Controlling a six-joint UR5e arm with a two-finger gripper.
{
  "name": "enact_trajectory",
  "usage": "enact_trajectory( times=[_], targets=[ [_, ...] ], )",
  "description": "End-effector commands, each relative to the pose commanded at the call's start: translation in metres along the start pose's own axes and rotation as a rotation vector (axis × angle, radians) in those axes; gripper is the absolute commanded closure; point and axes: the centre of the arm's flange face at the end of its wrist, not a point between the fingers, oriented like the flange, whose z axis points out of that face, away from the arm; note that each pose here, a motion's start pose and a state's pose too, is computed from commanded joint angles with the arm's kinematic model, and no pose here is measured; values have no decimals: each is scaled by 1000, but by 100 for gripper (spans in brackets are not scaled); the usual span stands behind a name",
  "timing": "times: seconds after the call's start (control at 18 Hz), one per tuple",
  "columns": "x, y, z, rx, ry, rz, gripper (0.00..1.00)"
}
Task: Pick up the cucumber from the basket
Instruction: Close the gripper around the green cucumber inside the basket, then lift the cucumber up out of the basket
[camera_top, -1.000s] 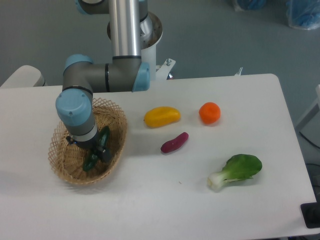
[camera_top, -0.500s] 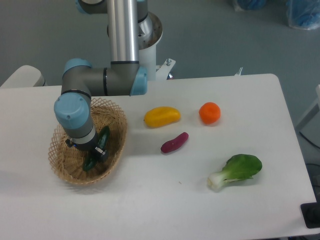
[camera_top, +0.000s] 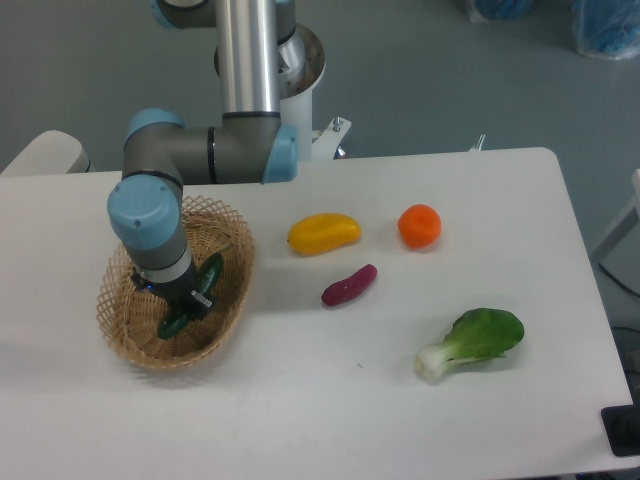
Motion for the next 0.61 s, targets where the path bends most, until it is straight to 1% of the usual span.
enact_trajectory(
  times=[0.28, 0.56, 0.61],
  targets=[
    [-30, -5, -20, 34, -20, -31, 97],
    [-81, -13, -54, 69, -8, -87, 97],
    [-91, -17, -53, 65, -5, -91, 97]
  ],
)
